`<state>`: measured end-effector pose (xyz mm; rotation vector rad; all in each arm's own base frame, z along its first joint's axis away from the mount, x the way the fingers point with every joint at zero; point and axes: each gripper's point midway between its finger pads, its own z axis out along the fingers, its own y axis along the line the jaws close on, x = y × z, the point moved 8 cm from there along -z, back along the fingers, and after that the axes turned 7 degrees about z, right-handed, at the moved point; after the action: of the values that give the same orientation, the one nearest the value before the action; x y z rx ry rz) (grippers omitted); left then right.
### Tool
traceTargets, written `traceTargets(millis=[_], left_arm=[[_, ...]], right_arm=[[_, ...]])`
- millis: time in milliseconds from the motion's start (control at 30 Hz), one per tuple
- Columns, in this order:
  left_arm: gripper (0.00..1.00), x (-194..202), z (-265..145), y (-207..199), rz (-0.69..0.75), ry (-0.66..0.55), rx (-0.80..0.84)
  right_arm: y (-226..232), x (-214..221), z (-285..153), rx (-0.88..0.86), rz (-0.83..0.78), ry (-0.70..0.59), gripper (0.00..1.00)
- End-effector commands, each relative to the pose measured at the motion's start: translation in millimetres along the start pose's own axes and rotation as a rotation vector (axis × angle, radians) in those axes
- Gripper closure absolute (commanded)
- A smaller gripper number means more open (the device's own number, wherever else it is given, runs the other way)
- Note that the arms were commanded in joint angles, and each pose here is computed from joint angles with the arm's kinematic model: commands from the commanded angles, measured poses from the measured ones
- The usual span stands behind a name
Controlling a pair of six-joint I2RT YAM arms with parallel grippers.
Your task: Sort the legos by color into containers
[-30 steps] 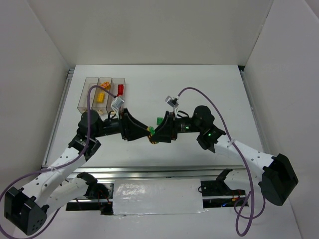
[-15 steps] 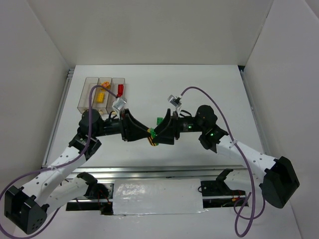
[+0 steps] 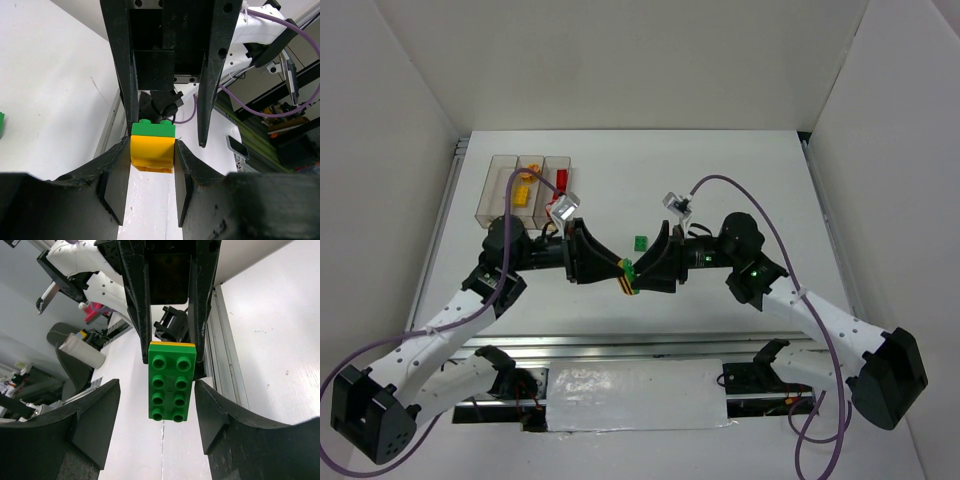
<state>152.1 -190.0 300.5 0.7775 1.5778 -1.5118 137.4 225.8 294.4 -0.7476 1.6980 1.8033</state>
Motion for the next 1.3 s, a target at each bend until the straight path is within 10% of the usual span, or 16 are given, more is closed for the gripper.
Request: traceTargets(millis=[0, 233, 433, 1033, 1133, 1267], left_arm=[[1.00, -21.4, 1.2, -15.3, 0.096, -0.043, 0.071], [1.00, -23.5, 2.0, -15.8, 0.095, -0.044, 0.076], [1.00, -24.5, 2.9, -15.1, 0.103, -0.025, 0.083], [1.00, -33.3, 5.4, -13.0, 0.147, 0.024, 0.101], [1.00, -43.9, 2.2, 4.3, 0.137, 0.034, -0.123], [1.00, -66.5, -38.3, 65.6, 0.156, 0.074, -0.932]], right_arm=[[3.4, -7.1, 1.2, -0.001, -0.031, -0.009, 0.31], [-1.0, -9.4, 3.7, 0.028, -0.032, -0.020, 0.45], [-4.3, -9.9, 4.5, 0.040, -0.036, -0.017, 1.00], [-6.7, -0.1, -38.2, -0.005, -0.140, -0.037, 1.00], [-18.9, -8.1, -42.2, 0.157, -0.128, -0.115, 1.00], [-40.1, -11.5, -55.8, 0.456, -0.032, -0.225, 1.00]])
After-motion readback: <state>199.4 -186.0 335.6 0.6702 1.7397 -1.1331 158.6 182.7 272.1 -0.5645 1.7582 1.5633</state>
